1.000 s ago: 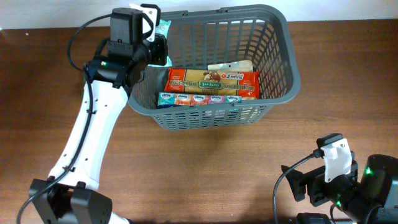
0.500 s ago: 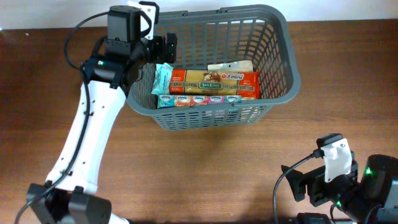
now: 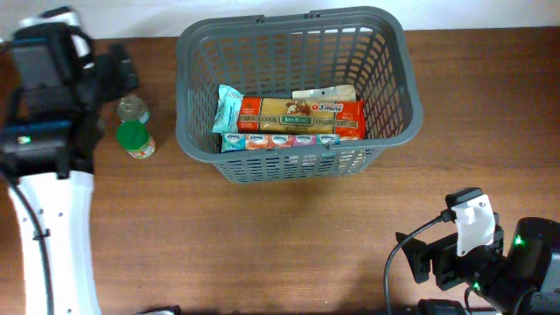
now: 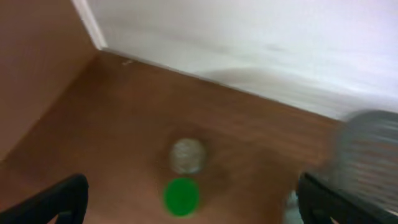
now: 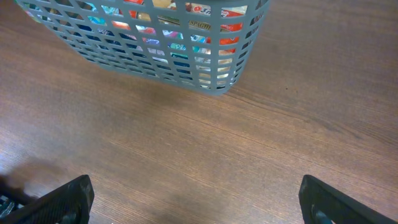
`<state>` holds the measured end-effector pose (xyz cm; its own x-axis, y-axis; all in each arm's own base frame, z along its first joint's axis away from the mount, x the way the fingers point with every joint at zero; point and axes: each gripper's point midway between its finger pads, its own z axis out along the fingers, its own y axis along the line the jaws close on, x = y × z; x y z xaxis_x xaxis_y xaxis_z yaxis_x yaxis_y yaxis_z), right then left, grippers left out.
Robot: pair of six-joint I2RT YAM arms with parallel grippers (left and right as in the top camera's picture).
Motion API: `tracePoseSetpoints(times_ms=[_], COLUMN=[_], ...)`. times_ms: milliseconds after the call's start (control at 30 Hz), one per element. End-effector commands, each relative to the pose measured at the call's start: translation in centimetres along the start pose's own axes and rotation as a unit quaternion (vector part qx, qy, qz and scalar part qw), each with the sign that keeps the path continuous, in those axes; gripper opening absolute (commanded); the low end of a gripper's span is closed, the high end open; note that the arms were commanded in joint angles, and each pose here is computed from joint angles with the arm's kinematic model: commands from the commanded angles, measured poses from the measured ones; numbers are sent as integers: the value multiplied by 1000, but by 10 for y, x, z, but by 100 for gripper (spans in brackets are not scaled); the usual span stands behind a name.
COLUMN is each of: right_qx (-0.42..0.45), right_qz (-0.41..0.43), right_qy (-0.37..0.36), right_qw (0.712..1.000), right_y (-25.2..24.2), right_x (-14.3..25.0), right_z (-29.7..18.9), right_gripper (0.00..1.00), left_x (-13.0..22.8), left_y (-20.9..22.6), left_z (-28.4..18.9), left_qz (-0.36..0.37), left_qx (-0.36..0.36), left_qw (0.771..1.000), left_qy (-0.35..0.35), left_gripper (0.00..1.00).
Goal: Pack container
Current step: 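Move the left gripper to the green-lidded jar and grasp it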
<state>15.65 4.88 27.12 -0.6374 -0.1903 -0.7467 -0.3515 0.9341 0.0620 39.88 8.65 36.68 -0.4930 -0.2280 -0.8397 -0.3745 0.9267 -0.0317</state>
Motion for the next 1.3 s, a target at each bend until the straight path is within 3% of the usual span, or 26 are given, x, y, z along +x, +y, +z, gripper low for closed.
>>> tracePoseSetpoints(times_ms=[0, 233, 600, 933, 1267], right_qx=[4, 4, 4, 4, 4], right_qz=[9, 9, 9, 9, 9], right_qy=[1, 1, 1, 1, 1], right_qw=[1000, 1000, 1000, 1000, 1000], right_y=[-2, -2, -2, -2, -2], right_x=[0, 0, 0, 0, 0], right_z=[1, 1, 1, 1, 1], right_gripper=[99, 99, 99, 99, 99], left_x=[16, 79, 189, 231, 234], left_y=[26, 52, 51, 36, 21], left_z=[17, 62, 139, 185, 200], left_qz=[-17, -40, -35, -34, 0], left_qx=[-18, -22, -23, 11, 34], left_qw=[999, 994, 977, 966, 969], left_qy=[28, 100, 211, 257, 245], left_gripper=[99, 99, 99, 99, 99])
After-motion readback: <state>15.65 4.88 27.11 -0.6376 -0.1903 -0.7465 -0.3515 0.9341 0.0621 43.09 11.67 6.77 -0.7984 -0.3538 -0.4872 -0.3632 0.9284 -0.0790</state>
